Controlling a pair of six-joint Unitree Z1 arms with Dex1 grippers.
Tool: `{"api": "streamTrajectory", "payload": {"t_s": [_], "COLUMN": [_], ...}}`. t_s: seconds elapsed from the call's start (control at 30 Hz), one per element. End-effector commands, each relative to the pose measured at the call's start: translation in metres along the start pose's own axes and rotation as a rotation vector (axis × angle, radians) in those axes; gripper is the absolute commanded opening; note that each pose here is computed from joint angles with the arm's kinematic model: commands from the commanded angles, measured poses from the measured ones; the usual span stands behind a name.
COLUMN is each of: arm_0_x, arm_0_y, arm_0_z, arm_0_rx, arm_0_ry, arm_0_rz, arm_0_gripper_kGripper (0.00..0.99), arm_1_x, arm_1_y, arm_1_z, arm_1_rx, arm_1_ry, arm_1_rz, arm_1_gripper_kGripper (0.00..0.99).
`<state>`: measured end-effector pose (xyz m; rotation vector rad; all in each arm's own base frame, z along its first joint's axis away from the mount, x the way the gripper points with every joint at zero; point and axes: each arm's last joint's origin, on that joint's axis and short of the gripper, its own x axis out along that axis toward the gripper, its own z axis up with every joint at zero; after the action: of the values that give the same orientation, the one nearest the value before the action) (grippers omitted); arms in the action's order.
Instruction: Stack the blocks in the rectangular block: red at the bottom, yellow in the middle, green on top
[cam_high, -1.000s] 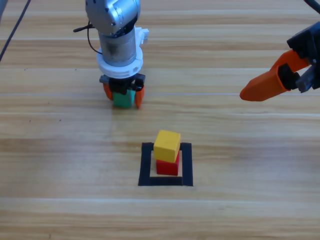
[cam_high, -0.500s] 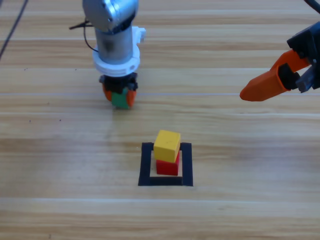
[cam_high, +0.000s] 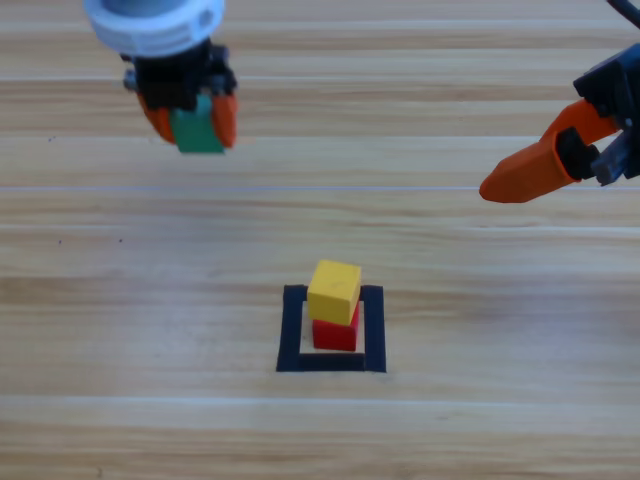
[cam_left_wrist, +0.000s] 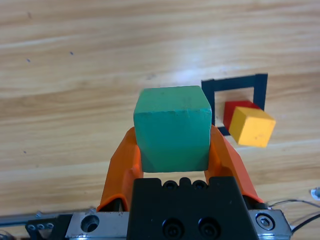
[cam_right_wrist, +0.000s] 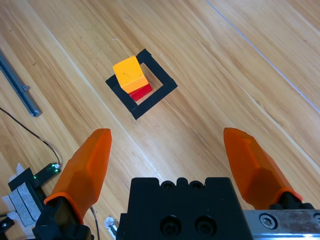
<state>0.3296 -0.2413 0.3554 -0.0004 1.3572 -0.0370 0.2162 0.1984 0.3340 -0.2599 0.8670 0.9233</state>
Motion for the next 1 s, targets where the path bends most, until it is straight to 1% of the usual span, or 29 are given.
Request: {"api": "streamTrajectory", "payload": {"t_s": [0.03,0.13,0.33,0.47,0.8,1.0], "arm_0_x": [0.009,0.015,0.018,0.020,0.051,0.061], "arm_0_y": [-0.050,-0.064,-0.079,-0.084,-0.106,-0.116], "arm_0_z": [-0.044,-0.054,-0.061,-0.065,-0.068,-0.071], "arm_0_rx": [0.079,0.077,0.089,0.094,0.114,0.121], "arm_0_ry": [0.059,0.072,0.077,0.082,0.123,0.130], "arm_0_rz": [0.003,0.009,0.000,0.000,0.037,0.043], "arm_0_gripper_kGripper": [0.000,0.000,0.000,0.000,0.000,0.000], "arm_1_x": [0.012,0.012,0.011,0.010,0.007,0.007], "arm_1_y": [-0.009,-0.009,-0.008,-0.008,-0.007,-0.008], "arm_1_z": [-0.008,-0.008,-0.008,-0.008,-0.009,-0.009], "arm_1_rx": [0.028,0.027,0.024,0.023,0.022,0.023], "arm_1_ry": [0.037,0.035,0.034,0.031,0.025,0.027], "arm_1_rz": [-0.008,-0.010,-0.009,-0.010,-0.009,-0.010], "arm_1_gripper_kGripper": [0.989,0.989,0.989,0.989,0.989,0.989]}}
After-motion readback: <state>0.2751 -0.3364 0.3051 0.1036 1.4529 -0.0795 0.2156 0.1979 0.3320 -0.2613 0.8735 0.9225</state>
